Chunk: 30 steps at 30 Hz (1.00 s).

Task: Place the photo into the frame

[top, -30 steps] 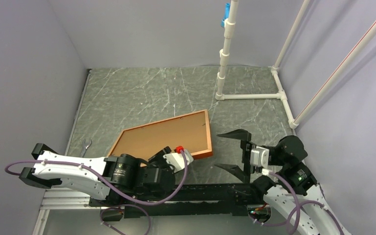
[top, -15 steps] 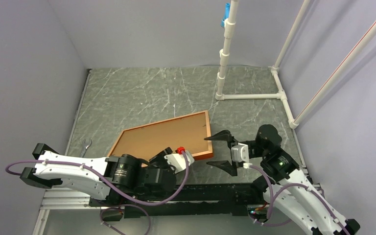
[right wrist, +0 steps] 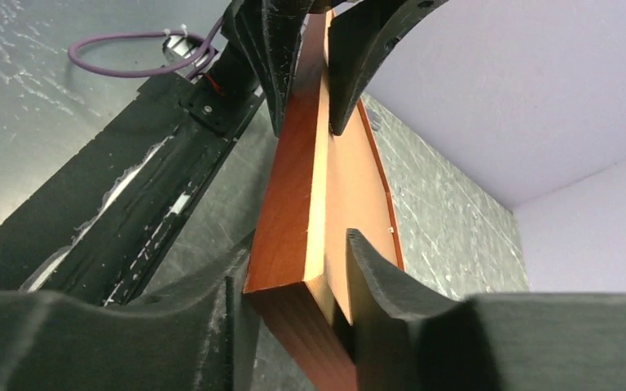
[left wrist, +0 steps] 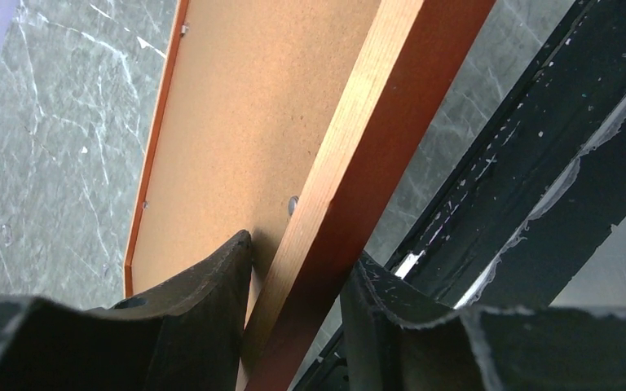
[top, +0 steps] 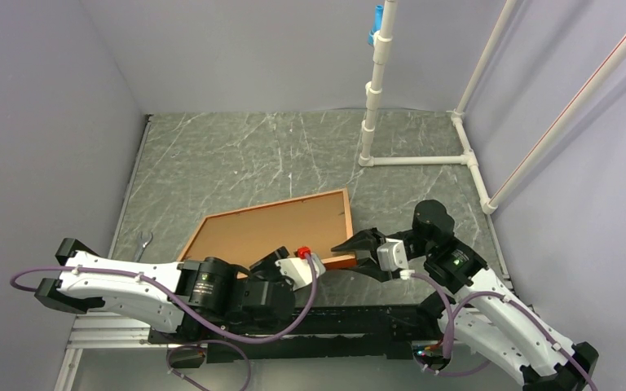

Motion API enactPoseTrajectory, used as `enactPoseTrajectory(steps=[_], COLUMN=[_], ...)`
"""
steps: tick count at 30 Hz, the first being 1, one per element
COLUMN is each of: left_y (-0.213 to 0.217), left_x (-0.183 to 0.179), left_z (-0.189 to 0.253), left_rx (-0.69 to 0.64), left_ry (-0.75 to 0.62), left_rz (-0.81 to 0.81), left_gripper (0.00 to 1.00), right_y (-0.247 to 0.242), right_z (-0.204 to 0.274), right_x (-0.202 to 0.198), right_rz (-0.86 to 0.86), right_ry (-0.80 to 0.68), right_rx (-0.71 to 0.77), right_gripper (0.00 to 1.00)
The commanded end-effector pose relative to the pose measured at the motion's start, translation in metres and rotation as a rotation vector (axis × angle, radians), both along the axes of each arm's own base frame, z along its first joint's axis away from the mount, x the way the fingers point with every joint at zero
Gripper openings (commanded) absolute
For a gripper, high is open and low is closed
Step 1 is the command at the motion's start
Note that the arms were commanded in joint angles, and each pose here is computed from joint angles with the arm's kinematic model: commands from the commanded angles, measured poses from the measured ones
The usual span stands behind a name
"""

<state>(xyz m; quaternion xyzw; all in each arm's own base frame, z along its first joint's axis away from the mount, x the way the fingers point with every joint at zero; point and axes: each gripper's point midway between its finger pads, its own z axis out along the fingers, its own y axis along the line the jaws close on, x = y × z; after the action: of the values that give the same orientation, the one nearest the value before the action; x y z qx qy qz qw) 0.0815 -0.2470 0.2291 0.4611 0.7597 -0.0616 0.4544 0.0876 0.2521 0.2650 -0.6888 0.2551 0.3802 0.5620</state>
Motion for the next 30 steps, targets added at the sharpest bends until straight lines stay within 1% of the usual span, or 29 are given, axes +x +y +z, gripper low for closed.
enactPoseTrajectory(steps=[1, 5, 6, 7, 11, 12, 16, 18, 23, 26, 30], left_y=[-0.027, -0.027, -0.026, -0.026, -0.026, -0.026, -0.029, -0.026, -0.025, -0.023, -0.02], left_x=[-0.006, -0.006, -0.006, -0.006, -0.006, -0.005, -0.004, 0.001, 0.006, 0.009, 0.009], left_z=[0.033, 0.033, 0.033, 0.033, 0.035, 0.037, 0.053, 0.069, 0.113, 0.137, 0.155], left_rx=[-0.221, -0.221, -0.223, -0.224, -0.237, -0.241, -0.274, -0.3, -0.441, -0.532, -0.625], left_ry=[0.063, 0.066, 0.067, 0.068, 0.067, 0.066, 0.056, 0.041, 0.023, 0.024, 0.035], left_rz=[0.038, 0.043, 0.043, 0.044, 0.049, 0.052, 0.049, 0.073, 0.09, 0.094, 0.092], left_gripper=[0.44, 0.47, 0.5, 0.57, 0.91, 0.98, 0.99, 0.99, 0.99, 0.99, 0.99], right_y=[0.005, 0.007, 0.007, 0.007, 0.006, 0.006, 0.005, 0.005, 0.006, 0.007, 0.012], right_z=[0.026, 0.026, 0.026, 0.026, 0.027, 0.027, 0.029, 0.031, 0.034, 0.035, 0.042], right_x=[-0.01, -0.007, -0.007, -0.007, -0.007, -0.008, -0.01, -0.012, -0.016, -0.015, -0.006], right_rz=[0.068, 0.053, 0.05, 0.047, 0.034, 0.031, 0.029, 0.033, 0.046, 0.026, -0.049], right_ry=[-0.069, -0.056, -0.055, -0.052, -0.032, -0.021, 0.025, 0.073, 0.165, 0.251, 0.442], right_rx=[0.061, 0.048, 0.045, 0.043, 0.041, 0.038, 0.029, 0.02, 0.004, -0.009, -0.029], right_gripper=[0.33, 0.1, 0.05, 0.0, 0.0, 0.0, 0.0, 0.0, 0.0, 0.0, 0.0])
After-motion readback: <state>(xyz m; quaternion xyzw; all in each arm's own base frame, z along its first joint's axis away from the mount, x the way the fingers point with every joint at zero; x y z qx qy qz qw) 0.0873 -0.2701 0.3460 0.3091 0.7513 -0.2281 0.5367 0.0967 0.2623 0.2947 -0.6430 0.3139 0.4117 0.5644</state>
